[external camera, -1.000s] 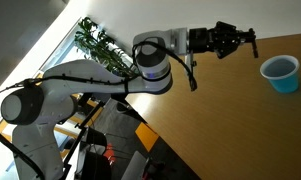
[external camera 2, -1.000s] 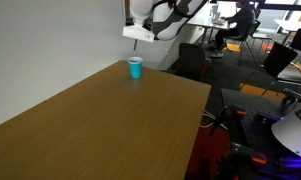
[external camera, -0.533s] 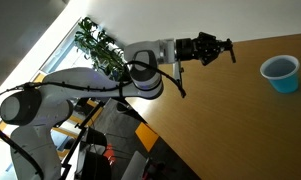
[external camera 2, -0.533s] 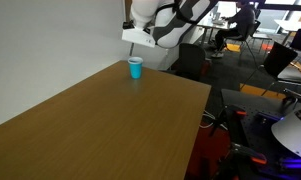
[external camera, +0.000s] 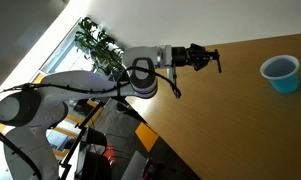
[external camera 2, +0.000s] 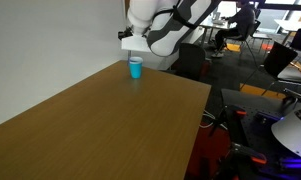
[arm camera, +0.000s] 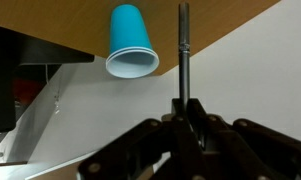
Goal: Remove the pen from the cup and put it on the table
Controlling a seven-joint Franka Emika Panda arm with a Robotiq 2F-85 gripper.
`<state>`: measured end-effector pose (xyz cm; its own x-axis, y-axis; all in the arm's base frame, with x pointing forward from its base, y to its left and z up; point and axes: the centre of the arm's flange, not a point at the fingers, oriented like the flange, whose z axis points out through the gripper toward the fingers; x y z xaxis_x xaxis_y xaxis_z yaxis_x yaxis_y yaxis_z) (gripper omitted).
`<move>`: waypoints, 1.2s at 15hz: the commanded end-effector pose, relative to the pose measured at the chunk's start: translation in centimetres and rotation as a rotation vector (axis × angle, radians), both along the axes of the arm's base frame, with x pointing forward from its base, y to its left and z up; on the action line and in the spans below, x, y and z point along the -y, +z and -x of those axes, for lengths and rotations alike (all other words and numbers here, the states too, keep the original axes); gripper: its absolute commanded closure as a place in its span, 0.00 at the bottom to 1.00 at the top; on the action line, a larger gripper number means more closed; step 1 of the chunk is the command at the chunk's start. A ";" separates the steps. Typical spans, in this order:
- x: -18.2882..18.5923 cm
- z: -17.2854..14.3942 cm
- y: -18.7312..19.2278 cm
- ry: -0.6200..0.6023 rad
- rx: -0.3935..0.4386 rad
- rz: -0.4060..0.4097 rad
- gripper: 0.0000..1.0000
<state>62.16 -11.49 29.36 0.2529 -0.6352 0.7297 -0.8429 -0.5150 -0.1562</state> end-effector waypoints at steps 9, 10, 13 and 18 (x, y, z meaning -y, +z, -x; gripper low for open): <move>-3.8 -0.2 -1.5 0.198 -0.299 -0.174 0.97; -4.1 -0.3 -1.9 0.210 -0.334 -0.182 0.97; -4.8 -0.4 -2.8 0.227 -0.421 -0.201 0.97; -6.2 -1.1 -4.6 0.260 -0.541 -0.208 0.97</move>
